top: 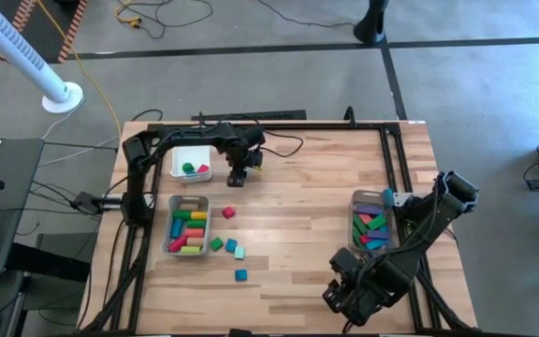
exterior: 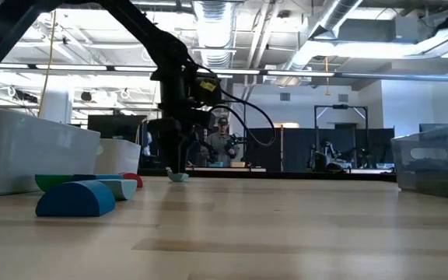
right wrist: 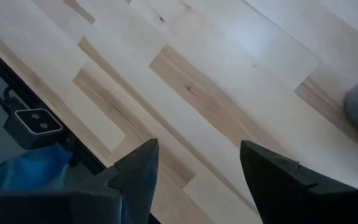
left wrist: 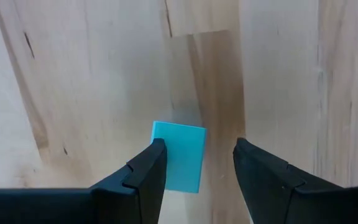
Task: Sort blocks by size
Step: Put the light blue semicircular block into the white bin
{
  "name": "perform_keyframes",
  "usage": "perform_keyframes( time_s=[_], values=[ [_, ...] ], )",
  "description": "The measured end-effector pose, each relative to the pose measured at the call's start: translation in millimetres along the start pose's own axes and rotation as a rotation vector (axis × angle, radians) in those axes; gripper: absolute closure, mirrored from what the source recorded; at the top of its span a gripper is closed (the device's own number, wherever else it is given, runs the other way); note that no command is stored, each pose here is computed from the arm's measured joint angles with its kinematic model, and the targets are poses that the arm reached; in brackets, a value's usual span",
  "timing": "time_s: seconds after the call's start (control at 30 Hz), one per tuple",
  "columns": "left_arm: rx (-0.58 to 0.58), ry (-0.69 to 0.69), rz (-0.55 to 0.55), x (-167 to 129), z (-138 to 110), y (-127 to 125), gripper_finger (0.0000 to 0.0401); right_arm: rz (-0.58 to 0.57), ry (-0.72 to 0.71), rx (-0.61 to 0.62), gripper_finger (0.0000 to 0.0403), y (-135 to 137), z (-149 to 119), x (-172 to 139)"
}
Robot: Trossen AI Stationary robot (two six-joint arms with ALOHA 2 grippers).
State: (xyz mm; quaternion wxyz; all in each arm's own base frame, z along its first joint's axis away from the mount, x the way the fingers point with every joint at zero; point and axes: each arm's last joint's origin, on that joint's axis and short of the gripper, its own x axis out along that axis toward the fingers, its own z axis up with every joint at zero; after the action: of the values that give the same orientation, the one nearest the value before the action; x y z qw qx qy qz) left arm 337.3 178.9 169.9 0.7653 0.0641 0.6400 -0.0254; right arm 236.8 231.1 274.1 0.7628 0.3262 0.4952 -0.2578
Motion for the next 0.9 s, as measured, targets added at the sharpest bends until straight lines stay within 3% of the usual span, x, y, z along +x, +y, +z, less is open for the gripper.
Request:
perform_keyframes(
  time_s=[0.2,0.47,0.77,0.9],
  values=[
    [-0.037,0.005,0.007,0.2,0.0,0.0,0.0217,-0.001,-0.001,0.004,0.0148,0.0,1.3,0.4],
    [-0.066,-0.020,-0.057,-10.3,6.7,0.2,0.0172,0.000,-0.001,0.004,0.0148,0.1,1.0,0.3],
    [-0.006,0.003,-0.057,-15.3,6.2,0.8,0.0151,0.000,0.000,0.009,0.0148,0.2,0.7,0.4],
    [-0.001,0.039,-0.009,-11.1,4.3,4.1,0.0151,0.005,0.001,0.014,0.0148,0.5,-0.6,0.0]
  ],
)
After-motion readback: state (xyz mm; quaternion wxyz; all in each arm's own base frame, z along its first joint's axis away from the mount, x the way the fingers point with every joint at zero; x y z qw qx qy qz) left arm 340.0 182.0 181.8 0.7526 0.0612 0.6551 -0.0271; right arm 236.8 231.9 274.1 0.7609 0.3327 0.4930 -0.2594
